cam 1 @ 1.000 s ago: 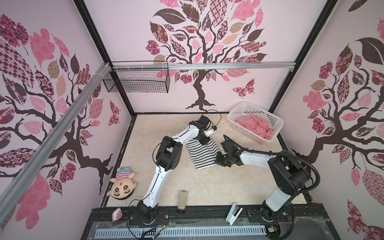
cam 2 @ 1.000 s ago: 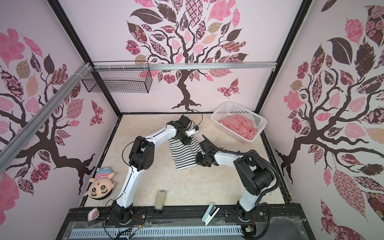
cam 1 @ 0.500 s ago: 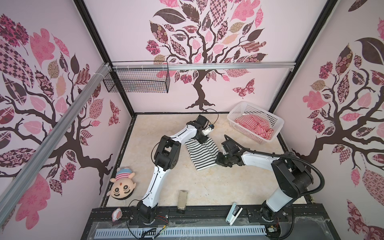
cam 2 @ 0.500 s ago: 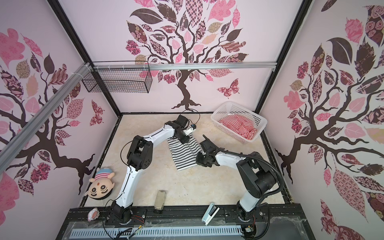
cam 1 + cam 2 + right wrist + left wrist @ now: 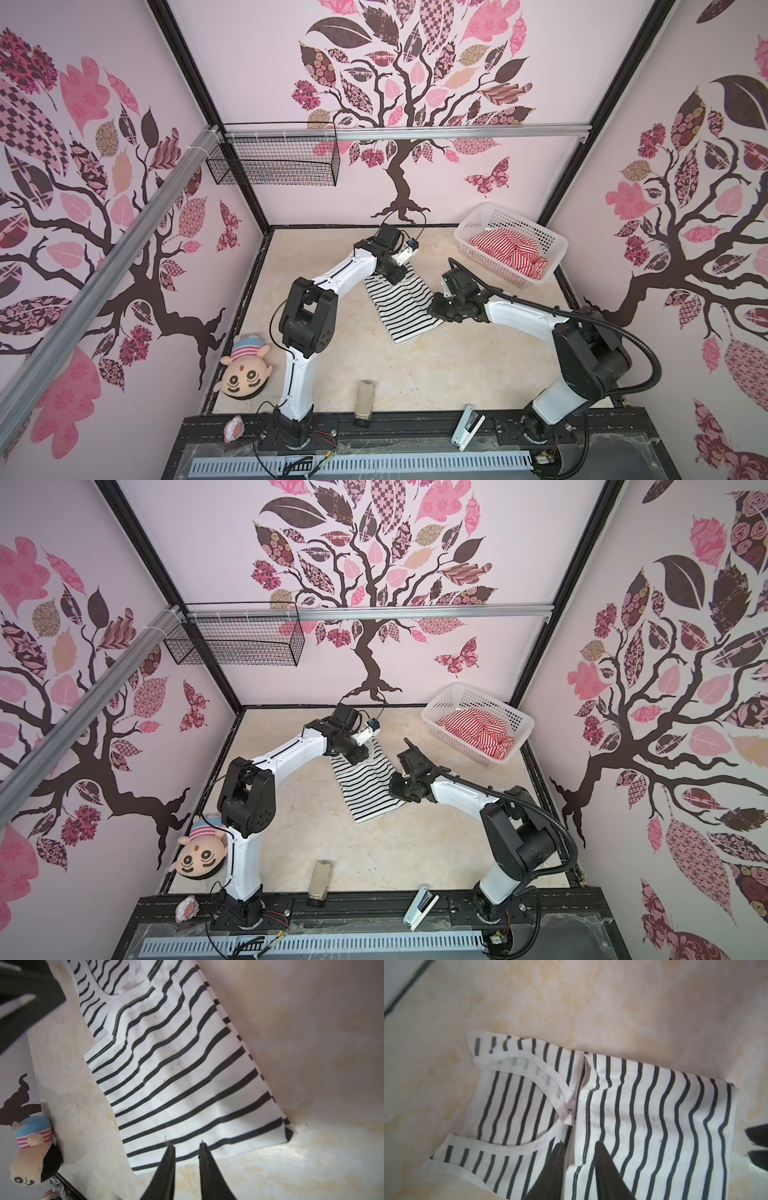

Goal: Fold and stack the tank tops

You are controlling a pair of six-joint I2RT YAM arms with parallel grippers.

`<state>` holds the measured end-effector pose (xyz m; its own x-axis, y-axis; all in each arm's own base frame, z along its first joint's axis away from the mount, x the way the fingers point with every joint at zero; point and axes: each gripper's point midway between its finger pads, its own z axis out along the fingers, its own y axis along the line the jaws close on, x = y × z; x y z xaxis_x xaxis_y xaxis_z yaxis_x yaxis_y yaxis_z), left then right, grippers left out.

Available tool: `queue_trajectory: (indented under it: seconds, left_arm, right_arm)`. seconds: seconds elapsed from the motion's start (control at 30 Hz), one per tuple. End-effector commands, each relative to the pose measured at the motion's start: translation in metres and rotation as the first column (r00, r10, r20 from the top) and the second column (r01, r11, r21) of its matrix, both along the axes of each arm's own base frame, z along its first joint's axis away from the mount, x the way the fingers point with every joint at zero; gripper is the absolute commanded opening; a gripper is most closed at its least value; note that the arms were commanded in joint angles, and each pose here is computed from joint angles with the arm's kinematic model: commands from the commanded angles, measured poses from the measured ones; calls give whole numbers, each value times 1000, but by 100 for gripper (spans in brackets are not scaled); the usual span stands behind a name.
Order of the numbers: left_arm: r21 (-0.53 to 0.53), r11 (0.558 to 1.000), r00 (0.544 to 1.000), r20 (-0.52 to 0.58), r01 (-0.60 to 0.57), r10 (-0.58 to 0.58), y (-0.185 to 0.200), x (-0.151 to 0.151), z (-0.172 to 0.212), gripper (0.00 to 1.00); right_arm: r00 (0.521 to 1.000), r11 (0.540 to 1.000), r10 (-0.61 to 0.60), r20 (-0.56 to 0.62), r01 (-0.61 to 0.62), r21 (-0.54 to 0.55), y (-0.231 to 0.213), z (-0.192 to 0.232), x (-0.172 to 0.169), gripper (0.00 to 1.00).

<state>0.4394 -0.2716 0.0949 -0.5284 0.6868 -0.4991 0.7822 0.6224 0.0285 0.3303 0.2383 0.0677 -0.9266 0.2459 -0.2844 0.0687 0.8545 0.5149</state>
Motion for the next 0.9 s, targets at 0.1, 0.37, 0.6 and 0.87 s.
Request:
queue_trajectory:
  seconds: [0.1,0.37,0.6,0.87]
  left_arm:
    - [92,996,996,-85,-17,25,26,-31,-48,29]
    - [198,980,993,-108,-20,42,66,-57,-69,28]
    - [276,961,992,-115,-25,59,95,-63,-83,28]
    - [234,972,987,-162,36,3,93,-84,-70,28]
  right_arm:
    - [999,999,-40,-25,39,-29,-16,-22,30,22]
    - [994,998,-45,-104,41,-38,-25,-55,13,21]
    - [980,992,-89,-180,70,-106,-52,-79,-43,21]
    - [964,988,-115,-241,85,-131,-65,-90,-131,21]
